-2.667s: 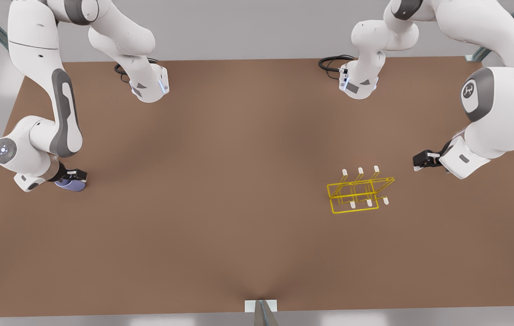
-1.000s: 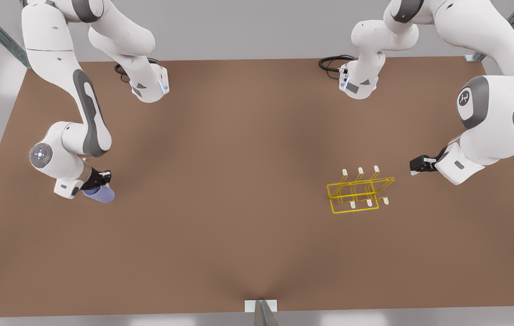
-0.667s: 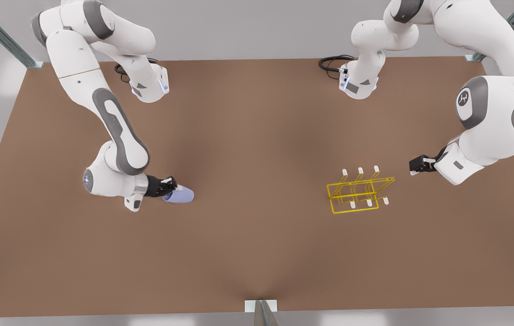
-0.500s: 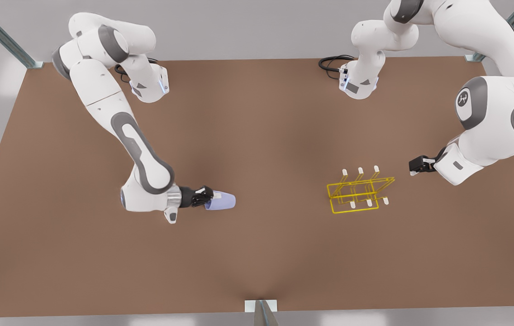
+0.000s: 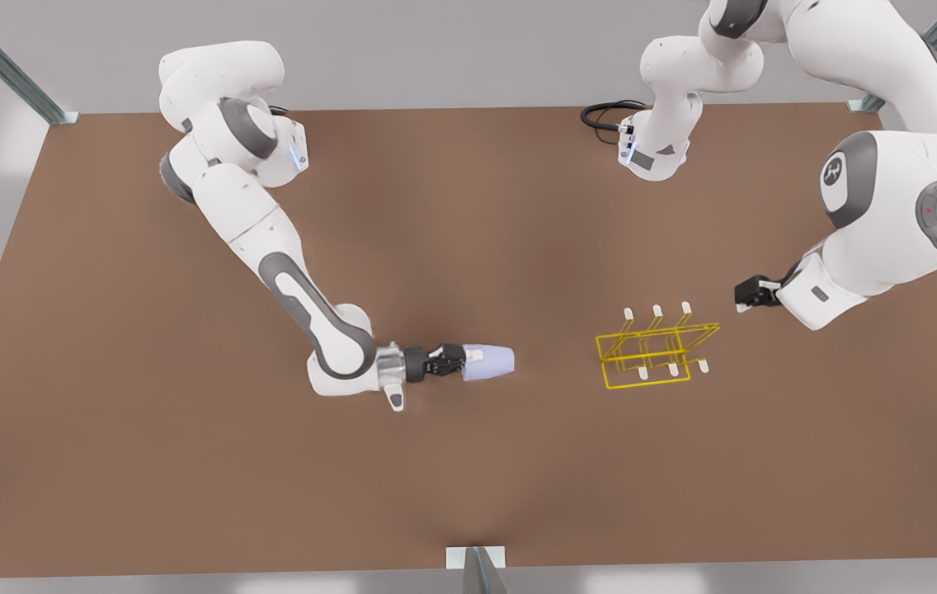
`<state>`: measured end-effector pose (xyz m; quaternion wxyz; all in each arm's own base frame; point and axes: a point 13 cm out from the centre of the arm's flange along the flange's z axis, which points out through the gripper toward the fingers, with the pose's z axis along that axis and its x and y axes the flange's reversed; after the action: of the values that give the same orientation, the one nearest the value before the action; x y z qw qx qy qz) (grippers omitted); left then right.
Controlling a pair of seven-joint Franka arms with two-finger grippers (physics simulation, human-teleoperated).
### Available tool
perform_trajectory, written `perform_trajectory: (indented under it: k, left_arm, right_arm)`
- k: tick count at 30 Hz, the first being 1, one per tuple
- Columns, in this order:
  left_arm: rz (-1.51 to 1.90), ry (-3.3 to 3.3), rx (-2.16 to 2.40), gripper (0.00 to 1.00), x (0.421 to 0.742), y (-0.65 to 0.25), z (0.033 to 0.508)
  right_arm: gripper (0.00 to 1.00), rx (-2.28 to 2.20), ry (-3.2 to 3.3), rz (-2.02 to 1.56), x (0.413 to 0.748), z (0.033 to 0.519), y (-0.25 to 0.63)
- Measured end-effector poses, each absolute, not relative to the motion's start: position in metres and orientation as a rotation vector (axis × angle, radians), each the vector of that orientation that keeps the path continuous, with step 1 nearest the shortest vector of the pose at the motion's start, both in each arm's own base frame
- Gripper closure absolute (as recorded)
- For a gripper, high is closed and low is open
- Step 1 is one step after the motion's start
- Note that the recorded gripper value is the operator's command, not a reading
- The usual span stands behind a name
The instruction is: Place the cup on the cup holder
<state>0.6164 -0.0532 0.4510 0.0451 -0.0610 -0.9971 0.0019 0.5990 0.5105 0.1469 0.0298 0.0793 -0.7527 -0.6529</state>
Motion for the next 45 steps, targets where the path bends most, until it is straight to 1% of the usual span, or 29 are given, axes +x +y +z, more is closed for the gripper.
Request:
perform_trajectory:
  k: [2, 5, 11, 13, 14, 17, 20, 21, 22, 23, 25, 28, 30, 32, 34, 36, 38, 40, 41, 43, 44, 45]
  left_arm:
    - [0.005, -3.042, -0.186, 0.0, 0.616, -0.053, 0.45]
    - [0.005, -3.038, -0.183, 0.0, 0.615, -0.053, 0.45]
    - [0.004, -3.033, -0.179, 0.0, 0.614, -0.052, 0.449]
    - [0.004, -3.032, -0.178, 0.0, 0.614, -0.052, 0.448]
    - [0.004, -3.032, -0.178, 0.0, 0.614, -0.052, 0.448]
    - [0.003, -3.03, -0.177, 0.0, 0.615, -0.052, 0.447]
    - [0.002, -3.029, -0.176, 0.0, 0.614, -0.052, 0.447]
    - [0.002, -3.029, -0.176, 0.0, 0.614, -0.052, 0.447]
    - [0.002, -3.028, -0.175, 0.0, 0.614, -0.052, 0.446]
    - [0.002, -3.028, -0.175, 0.0, 0.614, -0.052, 0.446]
    - [0.001, -3.026, -0.174, 0.0, 0.614, -0.052, 0.445]
    - [0.002, -3.024, -0.173, 0.0, 0.615, -0.052, 0.444]
    - [0.002, -3.023, -0.172, 0.0, 0.615, -0.052, 0.443]
    - [0.003, -3.022, -0.171, 0.0, 0.615, -0.052, 0.442]
    - [0.005, -3.022, -0.174, 0.0, 0.615, -0.057, 0.442]
    - [0.006, -3.023, -0.224, 0.0, 0.609, -0.098, 0.446]
    - [0.021, -3.017, -0.325, 0.0, 0.596, -0.158, 0.449]
    - [0.046, -2.987, -0.456, 0.0, 0.577, -0.227, 0.442]
    - [0.054, -2.964, -0.508, 0.0, 0.568, -0.263, 0.429]
    - [0.059, -2.964, -0.507, 0.0, 0.554, -0.329, 0.402]
    - [0.06, -2.982, -0.457, 0.0, 0.549, -0.358, 0.388]
    - [0.064, -3.011, -0.373, 0.0, 0.549, -0.377, 0.378]
  right_arm:
    - [0.79, 0.226, -2.307, -1.986, 0.582, 0.136, 0.493]
    - [0.79, 0.235, -2.269, -1.935, 0.538, 0.117, 0.489]
    - [0.79, 0.271, -2.266, -1.926, 0.512, 0.115, 0.473]
    - [0.67, 0.282, -2.268, -1.93, 0.51, 0.113, 0.469]
    - [0.63, 0.29, -2.269, -1.933, 0.509, 0.112, 0.469]
    - [0.6, 0.3, -2.27, -1.936, 0.506, 0.105, 0.467]
    - [0.59, 0.309, -2.275, -1.94, 0.506, 0.1, 0.466]
    - [0.53, 0.312, -2.279, -1.943, 0.507, 0.099, 0.464]
    - [0.33, 0.312, -2.285, -1.949, 0.511, 0.099, 0.46]
    - [0.25, 0.307, -2.295, -1.956, 0.517, 0.099, 0.454]
    - [0.21, 0.3, -2.308, -1.958, 0.522, 0.096, 0.441]
    - [0.21, 0.305, -2.33, -1.941, 0.524, 0.091, 0.422]
    - [0.21, 0.337, -2.354, -1.927, 0.525, 0.099, 0.411]
    - [0.21, 0.384, -2.386, -1.916, 0.53, 0.114, 0.401]
    - [0.2, 0.47, -2.452, -1.877, 0.541, 0.138, 0.376]
    - [0.08, 0.655, -2.589, -1.745, 0.558, 0.183, 0.332]
    - [0.0, 0.884, -2.781, -1.456, 0.58, 0.241, 0.259]
    - [0.0, 1.102, -2.927, -1.009, 0.597, 0.298, 0.18]
    - [0.0, 1.142, -2.98, -0.793, 0.611, 0.326, 0.136]
    - [0.0, 1.08, -3.077, -0.431, 0.635, 0.385, 0.039]
    - [0.0, 1.025, -3.099, -0.29, 0.639, 0.411, 0.002]
    - [0.0, 0.963, -3.099, -0.194, 0.636, 0.427, -0.02]
